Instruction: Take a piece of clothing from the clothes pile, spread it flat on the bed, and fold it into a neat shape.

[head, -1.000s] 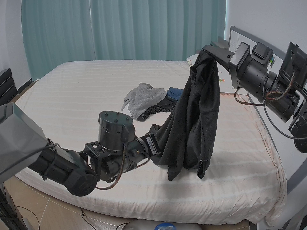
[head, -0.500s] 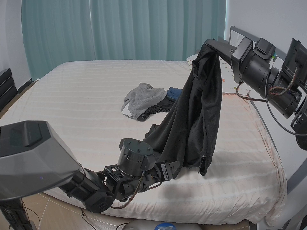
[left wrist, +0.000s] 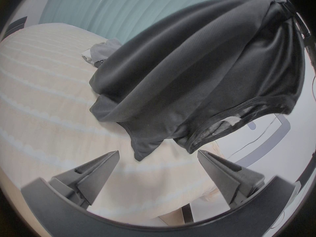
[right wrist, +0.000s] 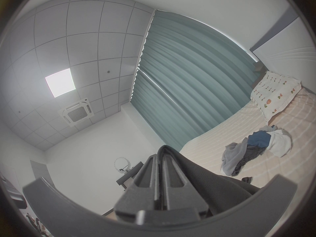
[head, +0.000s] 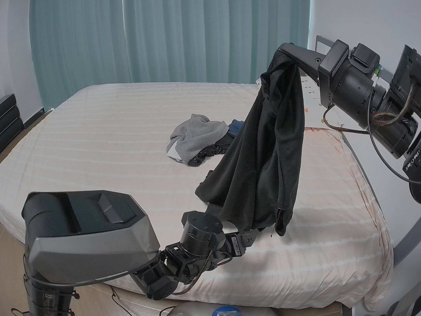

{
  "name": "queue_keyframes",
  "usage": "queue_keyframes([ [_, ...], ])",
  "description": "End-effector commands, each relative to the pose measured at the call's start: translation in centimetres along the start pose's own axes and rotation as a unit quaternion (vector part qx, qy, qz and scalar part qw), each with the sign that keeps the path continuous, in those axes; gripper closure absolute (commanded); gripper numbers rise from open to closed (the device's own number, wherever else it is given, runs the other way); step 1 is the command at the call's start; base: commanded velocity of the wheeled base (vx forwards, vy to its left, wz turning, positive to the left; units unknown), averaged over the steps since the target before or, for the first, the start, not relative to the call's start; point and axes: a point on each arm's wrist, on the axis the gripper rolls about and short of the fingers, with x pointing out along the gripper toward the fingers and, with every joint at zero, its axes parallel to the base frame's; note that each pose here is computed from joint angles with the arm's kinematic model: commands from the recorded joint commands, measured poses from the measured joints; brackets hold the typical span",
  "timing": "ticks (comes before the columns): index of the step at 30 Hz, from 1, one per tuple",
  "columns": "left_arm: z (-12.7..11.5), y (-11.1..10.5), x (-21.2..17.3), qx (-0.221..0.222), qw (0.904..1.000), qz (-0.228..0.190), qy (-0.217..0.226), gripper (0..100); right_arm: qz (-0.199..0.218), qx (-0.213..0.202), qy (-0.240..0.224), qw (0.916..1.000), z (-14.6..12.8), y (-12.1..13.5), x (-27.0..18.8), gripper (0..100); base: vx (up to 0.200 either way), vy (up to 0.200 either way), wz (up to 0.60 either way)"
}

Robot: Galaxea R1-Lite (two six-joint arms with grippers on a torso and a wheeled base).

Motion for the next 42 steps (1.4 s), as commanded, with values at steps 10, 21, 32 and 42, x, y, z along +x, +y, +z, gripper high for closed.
queue_keyframes([
  [10,-1.9,1.1,3.5,0.000,0.9990,0.004,-0.045,0,0.032,0.007,-0.004,0.9995,0.2,2.0,0.0,100,0.000,0.000,0.00],
  [21,-2.9,1.6,3.7,0.002,0.9990,0.011,-0.044,100,0.034,0.008,-0.002,0.9994,0.1,2.2,-0.3,100,0.000,0.000,0.00],
  [32,0.2,2.2,-0.7,0.003,0.9973,0.038,-0.063,100,-0.003,-0.002,0.001,1.0000,0.1,-0.2,-0.4,100,0.000,0.000,0.00],
  [42,13.0,-1.4,-5.7,-0.034,0.9835,0.032,-0.175,100,-0.063,-0.007,0.025,0.9977,-1.8,-4.8,1.5,100,0.000,0.000,0.00],
])
